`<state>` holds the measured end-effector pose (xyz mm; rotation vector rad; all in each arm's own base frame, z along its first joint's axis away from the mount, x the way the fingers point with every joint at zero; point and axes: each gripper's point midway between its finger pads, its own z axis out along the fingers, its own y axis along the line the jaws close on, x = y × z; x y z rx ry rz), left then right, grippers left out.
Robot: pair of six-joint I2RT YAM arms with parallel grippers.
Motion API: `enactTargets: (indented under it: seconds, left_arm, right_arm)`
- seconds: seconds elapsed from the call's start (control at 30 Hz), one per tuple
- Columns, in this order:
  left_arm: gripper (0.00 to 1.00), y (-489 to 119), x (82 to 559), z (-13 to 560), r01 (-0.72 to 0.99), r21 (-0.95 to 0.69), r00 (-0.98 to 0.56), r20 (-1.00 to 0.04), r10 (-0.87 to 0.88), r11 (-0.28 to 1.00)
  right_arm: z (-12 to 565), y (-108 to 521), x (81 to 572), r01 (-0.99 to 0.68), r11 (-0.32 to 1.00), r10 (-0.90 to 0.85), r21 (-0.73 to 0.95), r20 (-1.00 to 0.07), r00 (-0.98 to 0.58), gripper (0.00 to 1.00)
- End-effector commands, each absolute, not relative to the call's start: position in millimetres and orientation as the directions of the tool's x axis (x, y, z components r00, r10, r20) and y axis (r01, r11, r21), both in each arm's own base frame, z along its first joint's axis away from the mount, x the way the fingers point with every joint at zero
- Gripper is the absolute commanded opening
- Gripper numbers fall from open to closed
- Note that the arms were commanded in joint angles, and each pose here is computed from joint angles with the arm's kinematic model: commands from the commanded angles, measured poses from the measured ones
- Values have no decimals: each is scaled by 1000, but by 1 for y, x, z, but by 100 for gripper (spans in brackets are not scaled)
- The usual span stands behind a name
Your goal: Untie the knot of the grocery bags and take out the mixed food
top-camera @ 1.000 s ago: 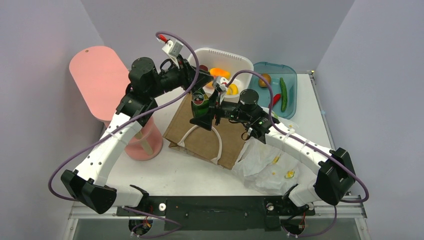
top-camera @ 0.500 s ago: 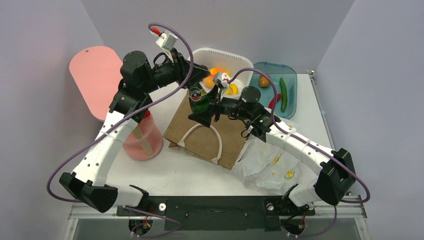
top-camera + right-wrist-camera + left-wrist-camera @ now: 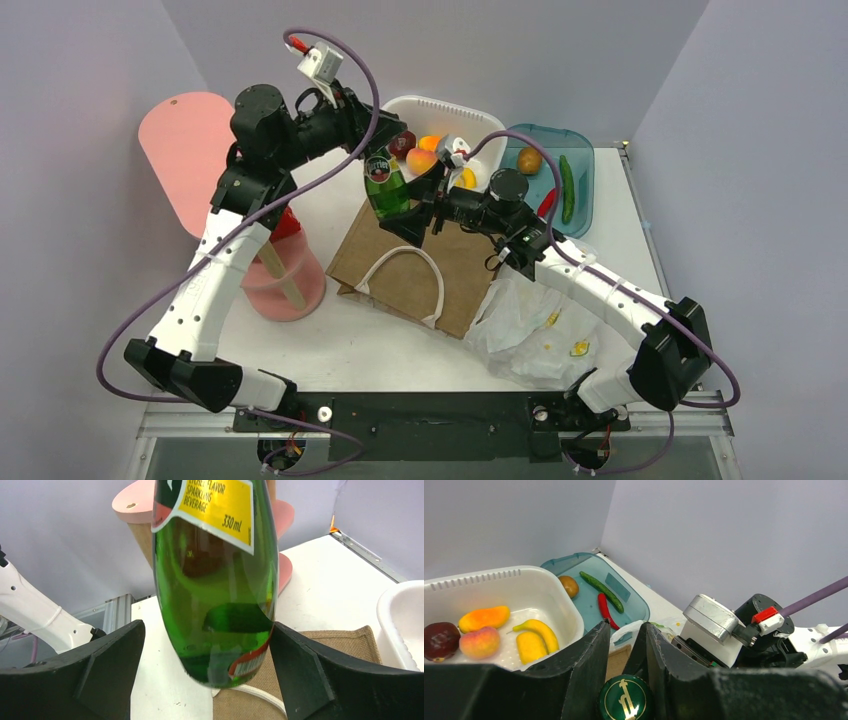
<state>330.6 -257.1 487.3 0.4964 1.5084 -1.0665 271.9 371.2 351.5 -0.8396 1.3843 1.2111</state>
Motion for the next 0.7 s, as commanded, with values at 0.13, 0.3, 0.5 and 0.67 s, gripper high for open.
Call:
enactTargets:
  seconds: [0.13, 0.3, 0.5, 0.67]
  left_arm:
    - [0, -224, 327, 578, 805, -151, 50, -946, -320, 573]
    - [0, -206, 343, 589, 752, -94, 125, -951, -282, 652]
    - [0, -168, 357, 618, 650, -26, 244, -939, -241, 759]
    - [0, -128, 361, 650, 522, 43, 362, -916, -176, 852]
  right_arm:
    - [383, 358, 286, -942, 280, 203, 183, -971, -128, 89]
    - [383, 352, 292, -938, 293, 203, 185, -971, -128, 90]
    - [378, 349, 290, -938, 295, 192, 181, -973, -127, 91]
    - [373, 347, 290, -938, 297, 182, 179, -975, -129, 91]
